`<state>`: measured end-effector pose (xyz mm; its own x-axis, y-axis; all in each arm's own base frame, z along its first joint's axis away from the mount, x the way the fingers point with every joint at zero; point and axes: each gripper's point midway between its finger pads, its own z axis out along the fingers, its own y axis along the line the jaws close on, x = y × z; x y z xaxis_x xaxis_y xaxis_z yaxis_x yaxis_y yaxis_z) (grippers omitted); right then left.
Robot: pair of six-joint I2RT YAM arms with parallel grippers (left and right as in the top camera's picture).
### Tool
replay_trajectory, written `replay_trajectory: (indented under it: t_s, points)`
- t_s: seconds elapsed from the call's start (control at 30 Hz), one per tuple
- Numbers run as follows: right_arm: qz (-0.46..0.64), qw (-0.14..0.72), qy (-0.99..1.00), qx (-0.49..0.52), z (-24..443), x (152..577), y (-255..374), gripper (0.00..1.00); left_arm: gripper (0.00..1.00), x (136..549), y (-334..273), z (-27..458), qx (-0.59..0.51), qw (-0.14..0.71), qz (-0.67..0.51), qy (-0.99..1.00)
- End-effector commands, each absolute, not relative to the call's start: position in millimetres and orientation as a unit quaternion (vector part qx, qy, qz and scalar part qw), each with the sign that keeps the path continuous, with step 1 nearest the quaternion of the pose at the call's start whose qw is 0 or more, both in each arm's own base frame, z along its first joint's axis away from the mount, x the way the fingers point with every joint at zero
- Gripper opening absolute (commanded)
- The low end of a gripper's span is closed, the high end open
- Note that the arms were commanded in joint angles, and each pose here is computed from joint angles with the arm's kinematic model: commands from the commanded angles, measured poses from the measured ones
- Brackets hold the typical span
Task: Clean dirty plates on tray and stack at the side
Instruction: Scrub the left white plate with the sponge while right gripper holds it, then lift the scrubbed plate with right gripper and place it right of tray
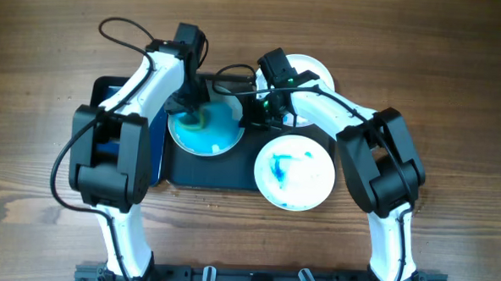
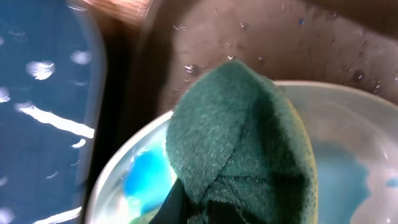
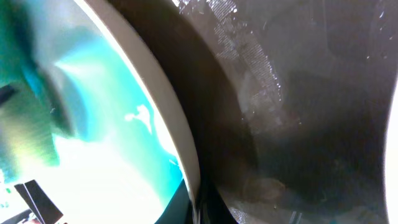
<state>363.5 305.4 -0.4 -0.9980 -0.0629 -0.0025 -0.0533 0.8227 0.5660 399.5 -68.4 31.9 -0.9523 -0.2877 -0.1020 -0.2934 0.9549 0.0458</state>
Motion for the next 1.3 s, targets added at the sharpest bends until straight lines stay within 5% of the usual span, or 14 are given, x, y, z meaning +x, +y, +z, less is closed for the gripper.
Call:
replay_trajectory:
  t_s: [0.0, 0.23, 0.6, 1.27]
  points:
    - [-0.242, 0.037, -0.969, 0.022, -35, 347, 289, 0.04, 0.04, 404, -45, 85, -0.185, 0.092, 0.063, 0.976]
    - [-0.175, -0.023, -0.983, 0.047, -1, 356, 270, 0.04, 0.04, 379, -22, 112, -0.204, 0.073, 0.071, 0.974]
    - [0.05, -0.241, -0.959, 0.141, 122, 363, 230, 0.04, 0.04, 381, 3, 118, -0.241, 0.08, 0.063, 0.965]
    - [0.416, -0.549, -0.709, 0.153, 301, 324, 252, 0.04, 0.04, 389, -4, 118, -0.24, 0.091, 0.041, 0.966]
